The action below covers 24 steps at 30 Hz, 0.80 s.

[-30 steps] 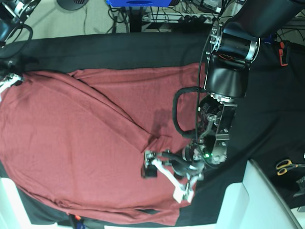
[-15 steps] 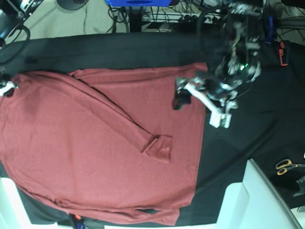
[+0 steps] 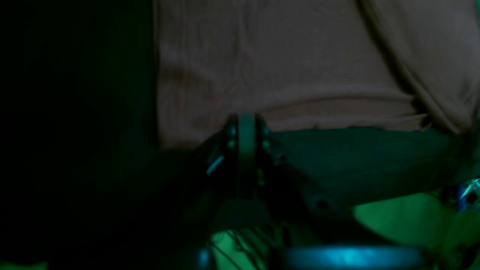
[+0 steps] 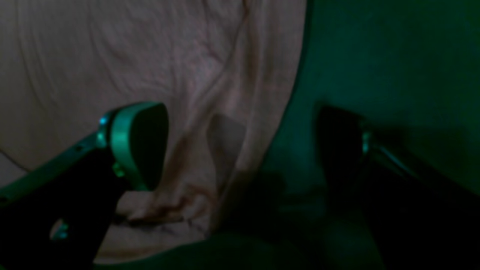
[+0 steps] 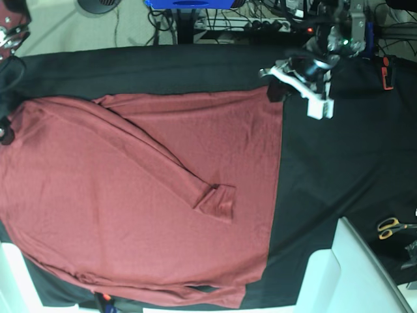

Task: Fold the T-shirt properly
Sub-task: 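Lower the left gripper and pinch the shirt edge near the shoulder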

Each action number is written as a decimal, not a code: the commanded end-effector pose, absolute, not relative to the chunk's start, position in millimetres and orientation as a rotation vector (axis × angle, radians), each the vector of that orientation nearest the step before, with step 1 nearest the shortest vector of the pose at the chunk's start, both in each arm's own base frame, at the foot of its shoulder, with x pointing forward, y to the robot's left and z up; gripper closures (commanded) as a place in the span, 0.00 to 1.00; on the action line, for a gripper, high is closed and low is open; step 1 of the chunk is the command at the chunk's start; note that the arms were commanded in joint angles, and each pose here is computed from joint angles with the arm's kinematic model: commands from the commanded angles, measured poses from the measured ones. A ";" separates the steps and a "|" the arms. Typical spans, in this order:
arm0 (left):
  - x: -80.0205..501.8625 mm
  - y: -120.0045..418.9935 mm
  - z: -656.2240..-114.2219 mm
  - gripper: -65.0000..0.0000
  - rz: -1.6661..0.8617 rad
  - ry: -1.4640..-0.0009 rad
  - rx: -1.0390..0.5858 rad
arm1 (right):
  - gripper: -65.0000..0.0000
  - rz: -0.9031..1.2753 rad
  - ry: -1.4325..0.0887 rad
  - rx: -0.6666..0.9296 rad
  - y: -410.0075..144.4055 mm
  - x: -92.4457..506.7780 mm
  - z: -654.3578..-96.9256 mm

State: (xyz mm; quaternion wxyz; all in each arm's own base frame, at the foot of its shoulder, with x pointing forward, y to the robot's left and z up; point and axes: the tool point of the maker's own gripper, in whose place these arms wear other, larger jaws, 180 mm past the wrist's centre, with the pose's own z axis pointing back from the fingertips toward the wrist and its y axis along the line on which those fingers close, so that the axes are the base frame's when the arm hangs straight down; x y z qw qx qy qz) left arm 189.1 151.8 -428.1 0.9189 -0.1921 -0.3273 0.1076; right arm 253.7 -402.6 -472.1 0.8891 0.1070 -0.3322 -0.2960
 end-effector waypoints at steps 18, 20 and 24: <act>155.2 150.4 -465.4 1.00 0.238 -0.574 -0.480 | 0.21 -0.681 -0.806 0.295 -401.9 288.5 -464.6; 156.1 150.0 -464.3 1.00 0.239 -0.577 -0.482 | 0.21 -0.679 -0.799 0.305 -395.2 289.3 -468.2; 156.4 149.9 -463.9 1.00 0.238 -0.579 -0.483 | 0.21 -0.685 -0.813 0.282 -408.1 286.5 -461.9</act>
